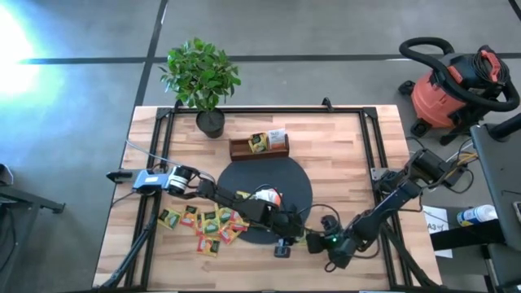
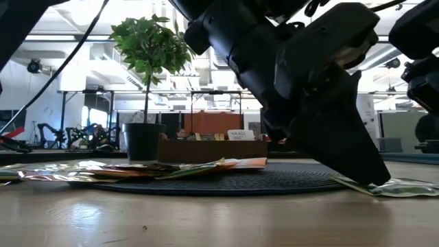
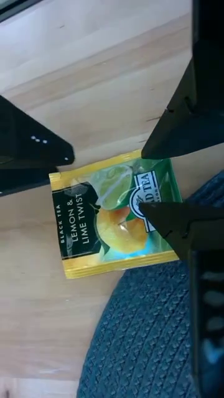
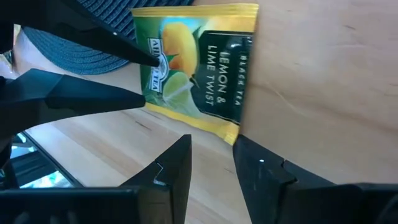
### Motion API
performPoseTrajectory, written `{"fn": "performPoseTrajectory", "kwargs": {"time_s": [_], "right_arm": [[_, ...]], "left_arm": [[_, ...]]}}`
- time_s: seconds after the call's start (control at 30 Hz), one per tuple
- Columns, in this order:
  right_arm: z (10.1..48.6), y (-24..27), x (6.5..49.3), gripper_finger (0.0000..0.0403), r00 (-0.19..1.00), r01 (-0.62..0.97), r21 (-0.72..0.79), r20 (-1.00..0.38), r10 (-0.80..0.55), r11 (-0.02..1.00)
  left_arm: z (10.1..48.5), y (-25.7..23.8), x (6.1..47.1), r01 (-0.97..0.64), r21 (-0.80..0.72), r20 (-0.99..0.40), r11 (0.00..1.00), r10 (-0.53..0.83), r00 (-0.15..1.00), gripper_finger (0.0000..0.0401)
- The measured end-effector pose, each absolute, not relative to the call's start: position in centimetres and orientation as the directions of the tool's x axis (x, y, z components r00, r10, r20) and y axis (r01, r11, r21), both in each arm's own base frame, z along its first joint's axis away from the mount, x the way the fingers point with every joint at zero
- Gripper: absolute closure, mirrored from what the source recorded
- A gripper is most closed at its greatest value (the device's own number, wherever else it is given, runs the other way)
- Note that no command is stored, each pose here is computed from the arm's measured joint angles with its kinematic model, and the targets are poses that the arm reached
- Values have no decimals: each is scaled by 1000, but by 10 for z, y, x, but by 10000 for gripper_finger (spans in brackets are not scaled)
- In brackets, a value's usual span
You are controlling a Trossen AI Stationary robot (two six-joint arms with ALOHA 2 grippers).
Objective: Pick & Place Tea
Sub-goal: Put the yellow tea bag into the middle slot of the wooden organizer
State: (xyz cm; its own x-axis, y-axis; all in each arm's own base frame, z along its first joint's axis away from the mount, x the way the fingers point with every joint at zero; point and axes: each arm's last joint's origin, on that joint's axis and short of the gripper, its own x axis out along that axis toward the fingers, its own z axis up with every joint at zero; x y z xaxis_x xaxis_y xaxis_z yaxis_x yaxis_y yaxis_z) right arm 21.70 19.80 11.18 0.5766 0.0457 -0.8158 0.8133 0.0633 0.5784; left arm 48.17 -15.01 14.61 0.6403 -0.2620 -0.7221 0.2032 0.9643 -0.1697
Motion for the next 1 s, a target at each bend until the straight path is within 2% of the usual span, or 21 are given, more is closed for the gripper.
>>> {"fn": "performPoseTrajectory", "kwargs": {"time_s": [0.33,0.6,0.73,0.87,1.0], "right_arm": [[109,194,219,305,577,813,575,-817,5,88],[108,192,217,366,564,824,559,-826,-29,95],[107,189,216,392,553,830,545,-831,-55,117],[110,188,215,394,548,828,528,-833,-72,189],[122,181,214,395,521,829,460,-842,-141,317]], "left_arm": [[146,-151,483,176,-200,-710,964,-266,652,298],[151,-152,483,169,-213,-699,962,-271,662,298],[167,-152,480,175,-215,-683,961,-276,676,298],[192,-151,473,161,-201,-672,966,-256,695,298],[220,-149,458,112,-144,-692,983,-181,699,298]]}}
